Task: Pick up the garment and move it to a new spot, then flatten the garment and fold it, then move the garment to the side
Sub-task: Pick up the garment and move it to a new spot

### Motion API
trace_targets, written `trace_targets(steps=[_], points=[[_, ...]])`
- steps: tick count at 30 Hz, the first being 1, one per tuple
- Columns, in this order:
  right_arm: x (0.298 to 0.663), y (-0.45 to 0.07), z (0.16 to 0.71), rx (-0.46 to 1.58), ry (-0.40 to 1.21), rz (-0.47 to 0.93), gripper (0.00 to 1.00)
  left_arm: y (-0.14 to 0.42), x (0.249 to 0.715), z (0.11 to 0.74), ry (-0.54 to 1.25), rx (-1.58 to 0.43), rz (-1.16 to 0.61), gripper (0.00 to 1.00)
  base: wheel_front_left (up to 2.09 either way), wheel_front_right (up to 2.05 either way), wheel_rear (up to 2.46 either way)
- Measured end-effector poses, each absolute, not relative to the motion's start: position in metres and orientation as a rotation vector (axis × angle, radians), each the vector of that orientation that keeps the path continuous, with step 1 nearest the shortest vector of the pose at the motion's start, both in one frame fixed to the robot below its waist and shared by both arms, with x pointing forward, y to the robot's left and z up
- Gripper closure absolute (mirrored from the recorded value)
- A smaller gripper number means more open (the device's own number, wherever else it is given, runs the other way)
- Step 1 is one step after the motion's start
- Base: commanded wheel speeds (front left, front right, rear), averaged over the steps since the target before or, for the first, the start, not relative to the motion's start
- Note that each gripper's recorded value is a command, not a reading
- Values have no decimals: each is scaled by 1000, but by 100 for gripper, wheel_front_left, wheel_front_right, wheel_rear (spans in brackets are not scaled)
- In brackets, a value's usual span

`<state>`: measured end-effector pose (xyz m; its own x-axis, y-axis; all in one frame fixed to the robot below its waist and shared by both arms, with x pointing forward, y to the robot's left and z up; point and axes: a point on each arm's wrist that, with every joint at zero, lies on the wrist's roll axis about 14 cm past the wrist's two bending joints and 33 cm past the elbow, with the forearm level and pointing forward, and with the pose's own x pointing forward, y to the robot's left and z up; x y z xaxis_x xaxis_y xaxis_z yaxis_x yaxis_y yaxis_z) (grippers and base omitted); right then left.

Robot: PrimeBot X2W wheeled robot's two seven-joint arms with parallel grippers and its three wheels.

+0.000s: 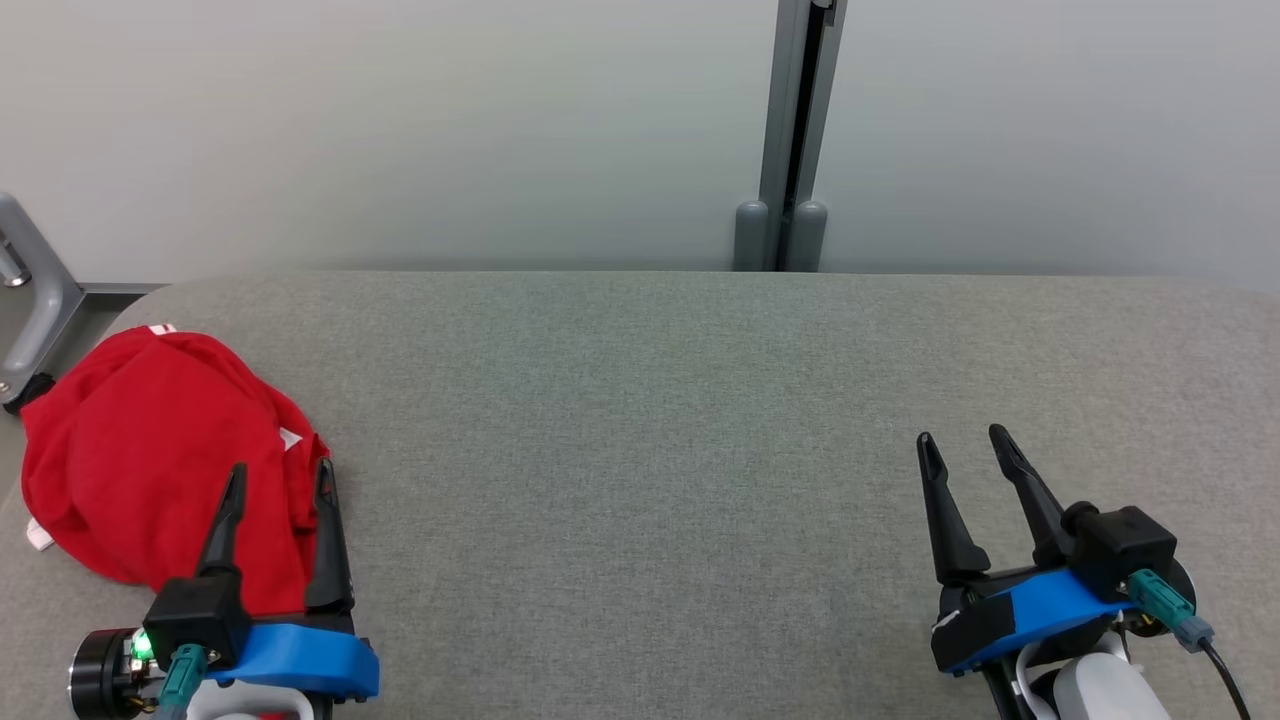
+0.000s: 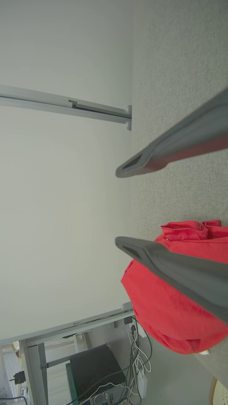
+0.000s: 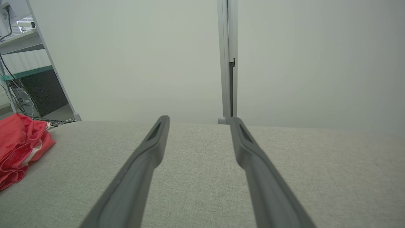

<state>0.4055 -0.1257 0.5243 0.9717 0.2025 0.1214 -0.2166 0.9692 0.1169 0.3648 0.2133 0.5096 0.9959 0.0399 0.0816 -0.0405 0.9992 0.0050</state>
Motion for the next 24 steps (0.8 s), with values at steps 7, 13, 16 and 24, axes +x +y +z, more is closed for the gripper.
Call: trace_targets(steps=[7,13,16,24], points=[[408,-114,523,133,-102,245,0,225,359,507,-72,14,72,0,0,0,0],[414,-97,521,137,-94,288,0,246,351,507,-70,30,134,0,0,0,0],[417,-87,519,139,-88,316,0,258,346,508,-71,34,174,0,0,0,0],[425,-55,515,146,-74,396,0,291,324,504,-53,50,280,0,0,0,0]])
